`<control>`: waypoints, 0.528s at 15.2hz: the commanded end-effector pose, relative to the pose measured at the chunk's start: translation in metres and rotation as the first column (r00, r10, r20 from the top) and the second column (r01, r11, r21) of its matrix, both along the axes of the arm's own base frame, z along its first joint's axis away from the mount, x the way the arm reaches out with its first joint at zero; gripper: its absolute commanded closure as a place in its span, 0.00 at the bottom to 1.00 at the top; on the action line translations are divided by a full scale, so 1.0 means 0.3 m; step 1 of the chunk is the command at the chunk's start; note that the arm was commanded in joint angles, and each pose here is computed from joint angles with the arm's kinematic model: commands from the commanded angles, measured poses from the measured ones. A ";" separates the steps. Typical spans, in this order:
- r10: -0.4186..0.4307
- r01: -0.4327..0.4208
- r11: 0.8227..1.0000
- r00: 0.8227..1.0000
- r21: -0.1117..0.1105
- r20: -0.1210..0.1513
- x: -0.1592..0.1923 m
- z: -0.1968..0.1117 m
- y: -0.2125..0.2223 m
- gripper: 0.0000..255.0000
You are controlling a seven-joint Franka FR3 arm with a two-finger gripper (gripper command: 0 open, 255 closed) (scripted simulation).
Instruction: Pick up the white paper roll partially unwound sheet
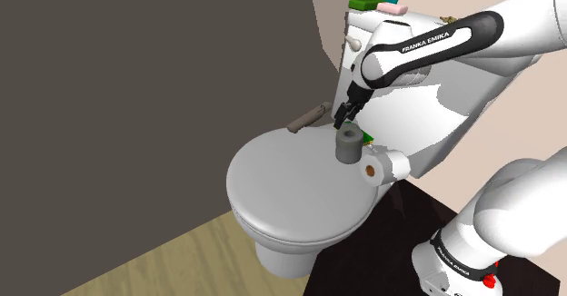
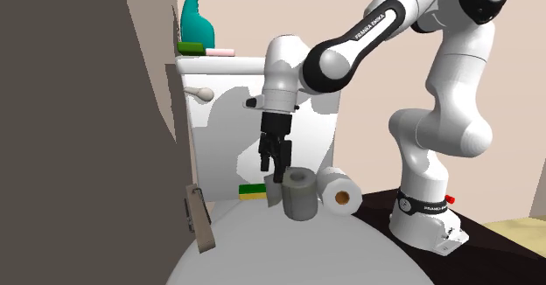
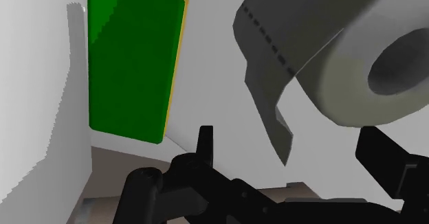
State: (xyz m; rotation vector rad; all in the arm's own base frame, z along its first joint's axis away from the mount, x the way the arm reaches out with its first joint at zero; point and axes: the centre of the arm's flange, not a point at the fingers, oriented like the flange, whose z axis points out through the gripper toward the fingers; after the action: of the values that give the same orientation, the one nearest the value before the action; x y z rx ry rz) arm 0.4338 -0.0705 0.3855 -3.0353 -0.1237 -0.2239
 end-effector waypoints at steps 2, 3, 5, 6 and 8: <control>0.032 -0.035 0.999 0.998 -0.042 -0.055 -0.003 -0.070 0.000 1.00; 0.033 -0.035 0.999 0.998 -0.042 -0.055 -0.011 -0.069 -0.005 1.00; 0.031 -0.034 0.998 0.998 -0.043 -0.055 0.010 -0.056 0.006 1.00; 0.031 -0.034 0.998 0.998 -0.044 -0.055 0.010 -0.051 0.021 1.00; 0.030 -0.033 0.999 0.998 -0.043 -0.055 0.013 -0.042 0.001 1.00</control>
State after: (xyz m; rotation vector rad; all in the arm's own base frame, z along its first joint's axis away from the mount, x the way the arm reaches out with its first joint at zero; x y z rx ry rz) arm 0.4425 -0.0653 0.3854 -3.0466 -0.1393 -0.2018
